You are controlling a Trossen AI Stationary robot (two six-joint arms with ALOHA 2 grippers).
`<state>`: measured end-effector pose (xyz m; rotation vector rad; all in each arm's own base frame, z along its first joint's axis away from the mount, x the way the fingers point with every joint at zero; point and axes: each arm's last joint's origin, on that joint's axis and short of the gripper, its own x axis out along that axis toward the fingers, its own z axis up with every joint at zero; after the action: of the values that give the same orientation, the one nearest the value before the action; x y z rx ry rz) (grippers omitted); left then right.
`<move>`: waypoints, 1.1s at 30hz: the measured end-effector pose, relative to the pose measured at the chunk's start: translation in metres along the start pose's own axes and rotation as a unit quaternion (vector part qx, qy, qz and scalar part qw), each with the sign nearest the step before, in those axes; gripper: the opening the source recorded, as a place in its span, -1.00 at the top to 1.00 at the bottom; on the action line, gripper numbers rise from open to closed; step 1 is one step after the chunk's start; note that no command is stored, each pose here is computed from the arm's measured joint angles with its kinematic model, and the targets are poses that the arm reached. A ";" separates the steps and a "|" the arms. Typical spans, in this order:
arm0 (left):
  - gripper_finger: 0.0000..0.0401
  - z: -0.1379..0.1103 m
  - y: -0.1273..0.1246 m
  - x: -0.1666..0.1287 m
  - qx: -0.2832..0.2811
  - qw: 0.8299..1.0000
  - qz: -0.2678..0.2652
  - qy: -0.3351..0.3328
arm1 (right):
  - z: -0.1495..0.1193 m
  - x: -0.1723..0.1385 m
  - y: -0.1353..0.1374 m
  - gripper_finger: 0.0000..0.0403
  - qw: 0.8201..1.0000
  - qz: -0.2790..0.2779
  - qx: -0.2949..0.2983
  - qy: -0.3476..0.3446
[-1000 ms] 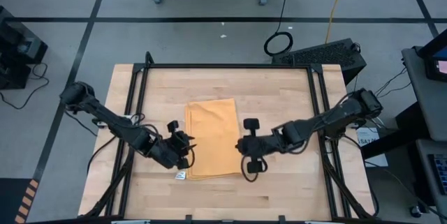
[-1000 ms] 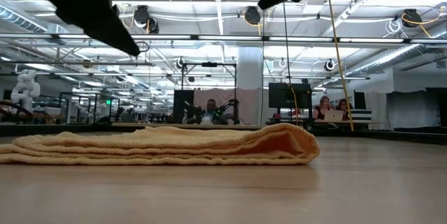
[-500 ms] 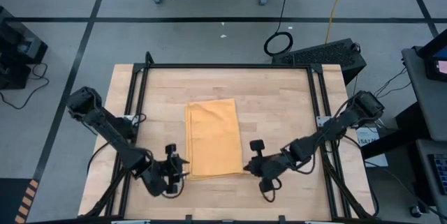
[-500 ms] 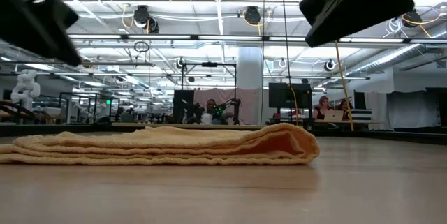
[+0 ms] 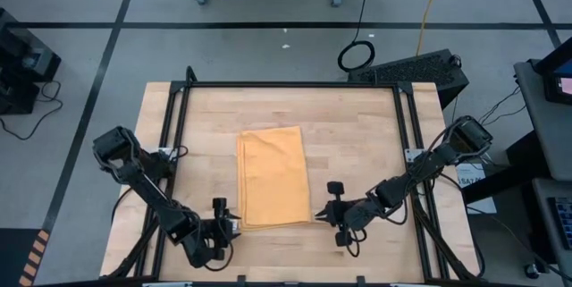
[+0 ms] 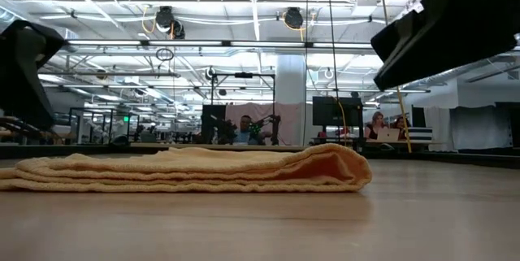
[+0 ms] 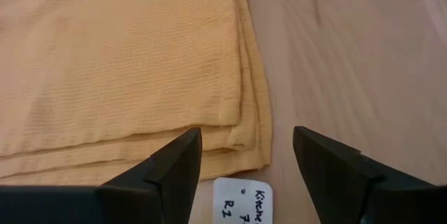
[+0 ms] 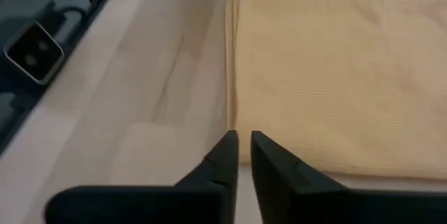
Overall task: Roll towel
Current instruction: Fold the yellow towel in
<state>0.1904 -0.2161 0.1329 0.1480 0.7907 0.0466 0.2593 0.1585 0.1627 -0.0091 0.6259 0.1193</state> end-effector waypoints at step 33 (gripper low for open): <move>-0.70 0.008 0.008 0.018 0.244 0.968 -0.028 0.051 | -0.030 0.044 0.007 0.01 1.000 -0.029 -0.007 -0.001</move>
<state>0.2090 -0.2078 0.1268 0.5933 0.8971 -0.1973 0.2759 0.1686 0.1130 -0.0395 0.6216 0.0683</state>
